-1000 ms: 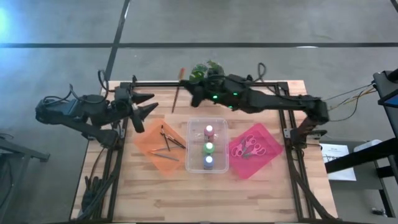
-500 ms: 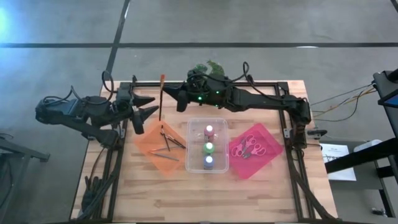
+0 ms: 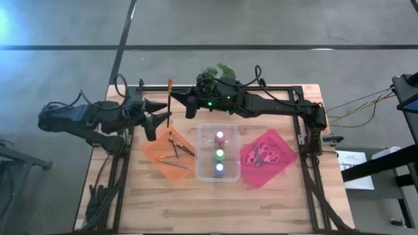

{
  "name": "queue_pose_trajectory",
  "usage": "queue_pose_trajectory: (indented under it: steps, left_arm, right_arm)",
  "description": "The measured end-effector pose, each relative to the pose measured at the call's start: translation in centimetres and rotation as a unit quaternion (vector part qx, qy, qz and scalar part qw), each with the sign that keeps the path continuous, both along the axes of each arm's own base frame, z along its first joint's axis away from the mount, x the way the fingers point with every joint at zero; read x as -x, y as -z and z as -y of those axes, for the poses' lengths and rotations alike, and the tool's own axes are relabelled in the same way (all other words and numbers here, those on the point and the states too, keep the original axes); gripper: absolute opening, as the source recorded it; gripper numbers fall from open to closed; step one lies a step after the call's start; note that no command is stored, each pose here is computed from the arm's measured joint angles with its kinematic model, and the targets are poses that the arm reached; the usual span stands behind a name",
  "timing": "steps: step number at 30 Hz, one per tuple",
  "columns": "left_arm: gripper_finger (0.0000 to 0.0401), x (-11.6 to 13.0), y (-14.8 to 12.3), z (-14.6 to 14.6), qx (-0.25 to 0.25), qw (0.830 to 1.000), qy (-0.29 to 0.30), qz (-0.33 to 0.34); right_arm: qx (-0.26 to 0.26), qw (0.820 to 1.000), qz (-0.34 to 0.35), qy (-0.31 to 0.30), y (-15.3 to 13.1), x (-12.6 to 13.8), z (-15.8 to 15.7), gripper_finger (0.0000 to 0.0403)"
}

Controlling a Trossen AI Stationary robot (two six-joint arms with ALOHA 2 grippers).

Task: Pick & Place Paint Supplies
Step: Put the black paintbrush into the orange bin

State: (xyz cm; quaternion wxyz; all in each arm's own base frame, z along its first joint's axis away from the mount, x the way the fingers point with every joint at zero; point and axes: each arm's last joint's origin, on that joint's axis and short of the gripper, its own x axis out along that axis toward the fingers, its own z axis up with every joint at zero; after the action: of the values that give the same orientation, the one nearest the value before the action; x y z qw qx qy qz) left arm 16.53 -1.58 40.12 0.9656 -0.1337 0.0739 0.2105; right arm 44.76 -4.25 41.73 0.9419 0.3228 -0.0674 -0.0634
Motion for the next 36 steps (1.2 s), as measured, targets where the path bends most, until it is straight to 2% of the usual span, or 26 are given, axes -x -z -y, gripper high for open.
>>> queue_pose_trajectory:
  steps: [5, 7, 9, 15, 20, 24, 26, 31, 33, 36]
  left_arm:
    - [0.0209, -1.5, 0.3, -0.6, 0.005, 1.000, -0.008, -0.004]
    - [0.0196, -1.7, 0.2, -0.8, 0.005, 1.000, -0.016, -0.006]
    - [0.0165, -1.7, 0.1, -1.0, 0.004, 1.000, -0.024, -0.004]
    - [0.0029, -0.7, -0.6, -1.2, 0.006, 0.999, -0.028, 0.016]
    - [0.0025, -0.5, -0.8, -1.2, 0.006, 0.999, -0.028, 0.021]
    - [0.0025, -0.2, -0.8, -1.4, 0.002, 0.998, -0.065, 0.024]
    - [0.0025, 0.1, -0.8, -1.5, -0.004, 0.998, -0.065, 0.019]
    - [0.0025, 1.1, 0.0, -1.3, -0.010, 0.999, -0.001, -0.040]
    - [0.0025, 1.4, 0.2, -1.0, -0.014, 0.995, 0.064, -0.070]
    - [0.0025, 1.7, 1.2, -0.5, -0.002, 0.980, 0.148, -0.131]
  right_arm:
    - [-0.001, 1.000, -0.001, 0.000, 0.1, 0.0, 0.0, 0.0008]
    - [-0.001, 1.000, 0.000, 0.000, 0.0, 0.0, 0.0, 0.0008]
    - [0.000, 1.000, -0.001, 0.000, 0.0, 0.0, 0.0, 0.0008]
    - [0.005, 1.000, -0.008, 0.000, -0.2, 0.3, -0.1, 0.0008]
    - [0.003, 1.000, -0.025, -0.002, 0.2, 0.2, -0.1, 0.0008]
    - [0.013, 0.999, -0.048, -0.002, 0.4, 0.4, -0.1, 0.0008]
    - [0.018, 0.998, -0.064, -0.004, 0.5, 0.6, -0.3, 0.0008]
    - [0.046, 0.994, -0.093, -0.016, -0.3, 1.8, -1.4, 0.0008]
    - [0.048, 0.993, -0.102, -0.020, -0.9, 2.6, -1.7, 0.0008]
    - [0.048, 0.991, -0.119, -0.025, -1.5, 3.6, -2.1, 0.0008]
